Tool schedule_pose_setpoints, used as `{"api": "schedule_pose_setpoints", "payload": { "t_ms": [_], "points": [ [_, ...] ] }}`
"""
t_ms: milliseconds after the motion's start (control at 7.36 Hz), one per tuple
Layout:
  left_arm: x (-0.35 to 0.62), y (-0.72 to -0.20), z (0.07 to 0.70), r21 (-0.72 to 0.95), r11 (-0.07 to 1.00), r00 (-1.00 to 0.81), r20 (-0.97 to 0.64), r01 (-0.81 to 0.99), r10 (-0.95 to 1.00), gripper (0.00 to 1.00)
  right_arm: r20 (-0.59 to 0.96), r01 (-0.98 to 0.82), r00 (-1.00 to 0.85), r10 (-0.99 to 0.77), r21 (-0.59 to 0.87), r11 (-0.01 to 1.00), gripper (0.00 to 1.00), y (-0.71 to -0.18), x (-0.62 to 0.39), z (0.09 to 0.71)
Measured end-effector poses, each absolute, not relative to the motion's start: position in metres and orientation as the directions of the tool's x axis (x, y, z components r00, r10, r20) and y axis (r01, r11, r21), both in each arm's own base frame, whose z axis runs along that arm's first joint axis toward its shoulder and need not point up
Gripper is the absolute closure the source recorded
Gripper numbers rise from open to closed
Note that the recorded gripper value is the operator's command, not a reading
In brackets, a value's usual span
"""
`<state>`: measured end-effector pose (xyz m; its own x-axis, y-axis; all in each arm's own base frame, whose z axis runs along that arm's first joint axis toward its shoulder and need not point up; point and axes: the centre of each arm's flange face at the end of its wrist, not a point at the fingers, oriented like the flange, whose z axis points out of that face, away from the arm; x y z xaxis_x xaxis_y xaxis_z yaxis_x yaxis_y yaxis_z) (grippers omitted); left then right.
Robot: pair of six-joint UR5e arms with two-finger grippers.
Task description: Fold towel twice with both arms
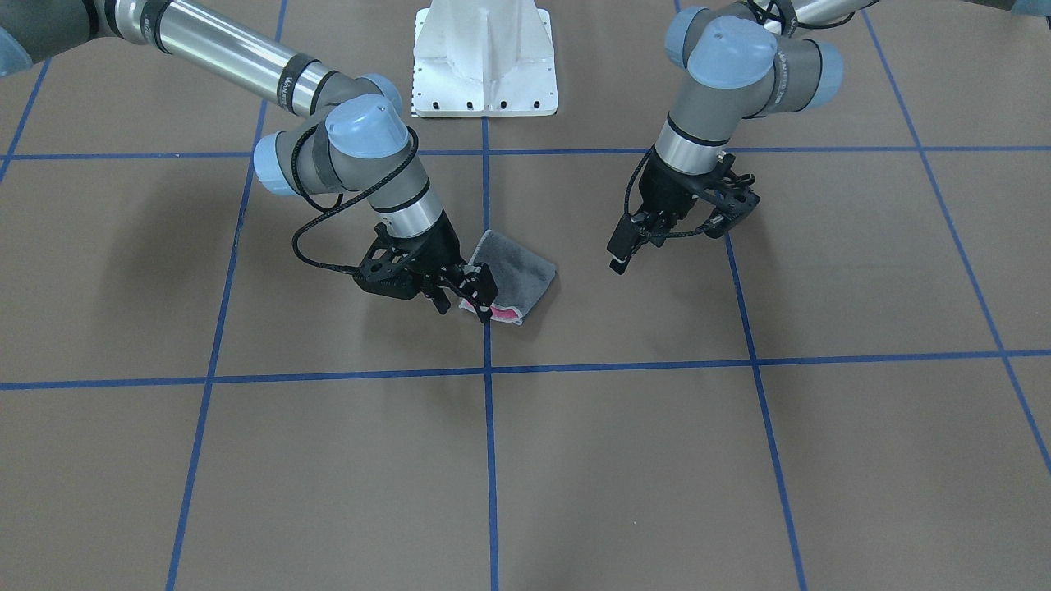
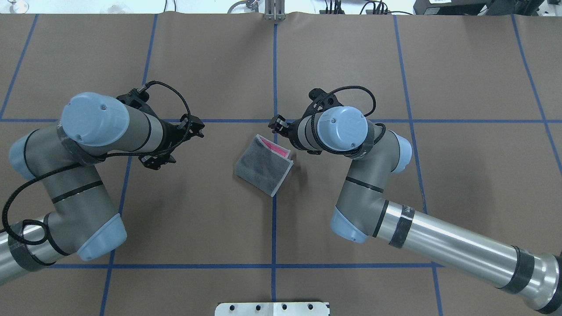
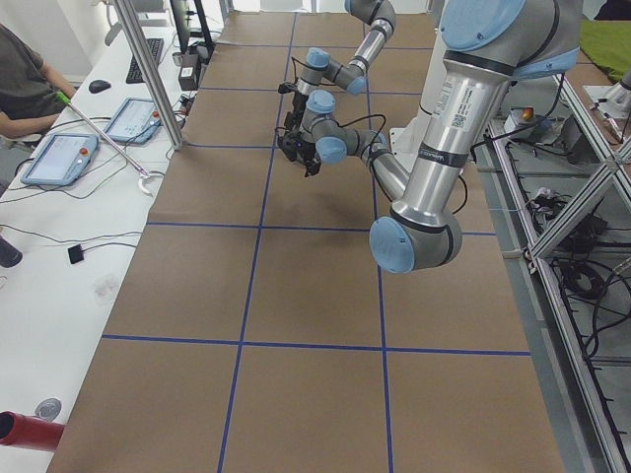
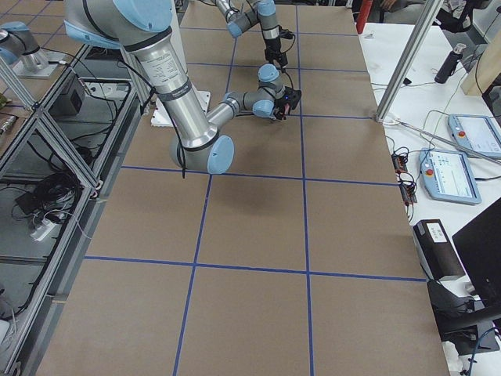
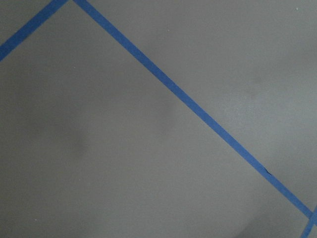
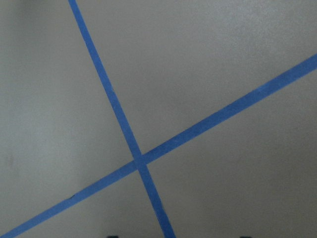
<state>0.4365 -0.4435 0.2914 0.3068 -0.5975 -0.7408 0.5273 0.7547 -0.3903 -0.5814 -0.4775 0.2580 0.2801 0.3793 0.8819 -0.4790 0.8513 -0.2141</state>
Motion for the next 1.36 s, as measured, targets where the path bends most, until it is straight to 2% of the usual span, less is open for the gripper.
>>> {"api": "schedule_pose_setpoints", "payload": {
  "t_ms": [272, 815, 1087, 1359],
  "points": [
    [0.437, -0.443, 0.291, -0.390, 0.755, 0.307, -0.741, 0.527, -0.597, 0.00, 0.886, -0.468, 0.300, 0.353, -0.186, 0.864, 0.31, -0.477, -0.584, 0.264],
    [0.437, -0.443, 0.292, -0.390, 0.755, 0.308, -0.741, 0.527, -0.597, 0.00, 0.884, -0.449, 0.320, 0.340, -0.174, 0.876, 0.39, -0.466, -0.592, 0.272],
    [0.437, -0.443, 0.292, -0.390, 0.755, 0.308, -0.741, 0.527, -0.597, 0.00, 0.886, -0.446, 0.323, 0.334, -0.169, 0.879, 0.50, -0.465, -0.592, 0.272],
    [0.437, -0.443, 0.292, -0.390, 0.755, 0.308, -0.741, 0.527, -0.597, 0.00, 0.886, -0.445, 0.322, 0.333, -0.168, 0.880, 0.52, -0.465, -0.592, 0.271]
  ]
}}
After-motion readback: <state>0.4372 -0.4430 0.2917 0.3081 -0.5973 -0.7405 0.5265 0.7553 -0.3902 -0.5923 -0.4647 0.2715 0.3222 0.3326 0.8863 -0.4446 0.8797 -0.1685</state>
